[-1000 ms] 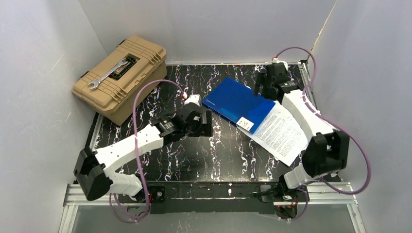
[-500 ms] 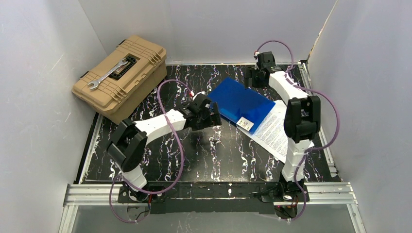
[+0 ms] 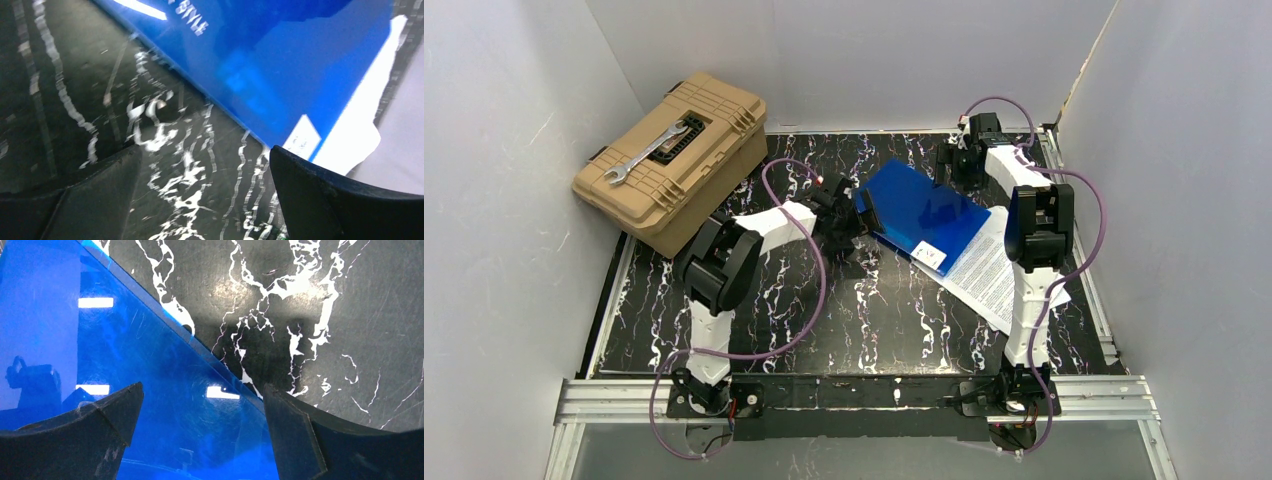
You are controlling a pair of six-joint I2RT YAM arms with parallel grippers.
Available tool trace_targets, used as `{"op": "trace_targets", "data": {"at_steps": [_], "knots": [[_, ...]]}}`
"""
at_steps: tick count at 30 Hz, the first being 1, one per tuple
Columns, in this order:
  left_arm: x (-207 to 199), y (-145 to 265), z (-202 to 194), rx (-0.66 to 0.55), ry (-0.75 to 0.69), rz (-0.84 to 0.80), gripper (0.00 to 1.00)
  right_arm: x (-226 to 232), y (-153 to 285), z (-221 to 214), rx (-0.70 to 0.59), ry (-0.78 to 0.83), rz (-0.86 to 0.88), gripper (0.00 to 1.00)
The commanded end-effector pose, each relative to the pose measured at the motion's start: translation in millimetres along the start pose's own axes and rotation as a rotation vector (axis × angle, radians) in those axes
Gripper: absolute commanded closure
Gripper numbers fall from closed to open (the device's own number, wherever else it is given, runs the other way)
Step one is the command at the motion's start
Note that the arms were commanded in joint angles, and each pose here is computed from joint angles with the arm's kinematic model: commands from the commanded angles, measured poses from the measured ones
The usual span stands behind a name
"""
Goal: Put the files into the folder
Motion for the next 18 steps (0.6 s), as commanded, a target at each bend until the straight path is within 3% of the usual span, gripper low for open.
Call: {"op": "trace_targets", "data": {"at_steps": [1, 18], "knots": [[-14, -9, 15, 0.043, 0.014, -0.075, 0.02, -2, -3, 17, -0.064, 0.015, 0.038, 0.01], [24, -33, 50, 0.075, 0.122, -0.006, 0.02, 23, -14, -37, 0.057, -0.047, 0.171, 0.01]]}}
Point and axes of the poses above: each gripper's point midway between its finger pads, its own y axis back along the fingers, its own x axis along the line the jaws close on, z = x × y, the point moved 10 cm from there along y, back along the fingers, and after that the axes turned 3 degrees about y, right-handed, at the moved point
